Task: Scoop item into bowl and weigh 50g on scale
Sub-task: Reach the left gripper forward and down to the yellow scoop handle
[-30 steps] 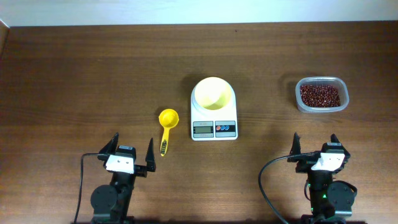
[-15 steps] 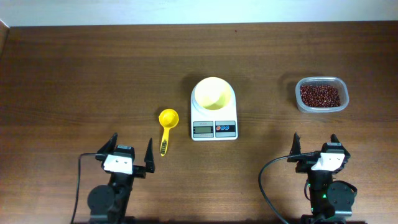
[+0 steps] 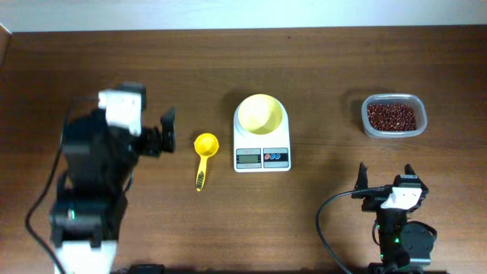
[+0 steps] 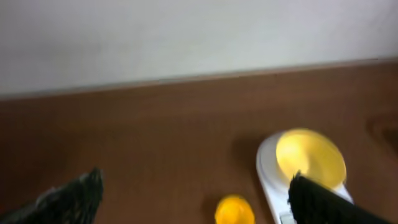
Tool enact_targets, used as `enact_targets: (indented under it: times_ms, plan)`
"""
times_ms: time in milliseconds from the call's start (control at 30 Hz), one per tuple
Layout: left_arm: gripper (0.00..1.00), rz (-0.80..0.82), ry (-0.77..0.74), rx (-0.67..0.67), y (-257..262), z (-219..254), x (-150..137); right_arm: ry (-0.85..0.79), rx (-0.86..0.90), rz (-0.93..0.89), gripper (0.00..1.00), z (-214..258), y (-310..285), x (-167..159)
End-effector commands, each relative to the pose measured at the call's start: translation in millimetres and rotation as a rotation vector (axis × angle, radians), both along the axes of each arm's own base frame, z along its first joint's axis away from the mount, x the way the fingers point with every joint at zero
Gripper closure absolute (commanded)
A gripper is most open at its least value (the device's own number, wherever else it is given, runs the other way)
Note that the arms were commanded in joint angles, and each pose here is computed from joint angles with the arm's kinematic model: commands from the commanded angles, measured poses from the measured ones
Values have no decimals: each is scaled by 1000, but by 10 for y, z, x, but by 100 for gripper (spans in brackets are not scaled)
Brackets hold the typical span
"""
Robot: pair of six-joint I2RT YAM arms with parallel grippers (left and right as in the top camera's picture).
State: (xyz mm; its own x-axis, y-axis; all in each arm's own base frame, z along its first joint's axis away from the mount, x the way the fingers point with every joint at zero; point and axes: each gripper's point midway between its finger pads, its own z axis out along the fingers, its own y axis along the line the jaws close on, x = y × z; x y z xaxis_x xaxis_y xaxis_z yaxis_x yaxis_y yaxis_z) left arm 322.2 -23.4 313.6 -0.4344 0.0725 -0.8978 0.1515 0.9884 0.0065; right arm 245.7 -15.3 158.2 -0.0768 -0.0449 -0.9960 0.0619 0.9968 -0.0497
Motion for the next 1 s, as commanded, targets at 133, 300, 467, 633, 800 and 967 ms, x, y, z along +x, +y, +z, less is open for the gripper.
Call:
enact_targets:
  times_ms: [133, 300, 467, 633, 800, 967]
  plan:
    - [1, -11, 481, 2, 1, -298, 797, 6, 1, 4, 1, -29, 13, -1]
    - [1, -12, 661, 0, 1, -919, 968, 6, 1, 4, 1, -29, 13, -1]
    - [1, -12, 754, 0, 2, -1229, 988, 6, 1, 4, 1, -29, 13, -1]
    - [1, -12, 773, -1, 2, -1248, 947, 6, 1, 4, 1, -29, 13, -1]
    - [1, -11, 840, -1, 2, -1426, 818, 6, 1, 4, 1, -29, 13, -1]
    - [1, -16, 877, 1, -15, -1673, 754, 6, 1, 4, 1, -29, 13, -1]
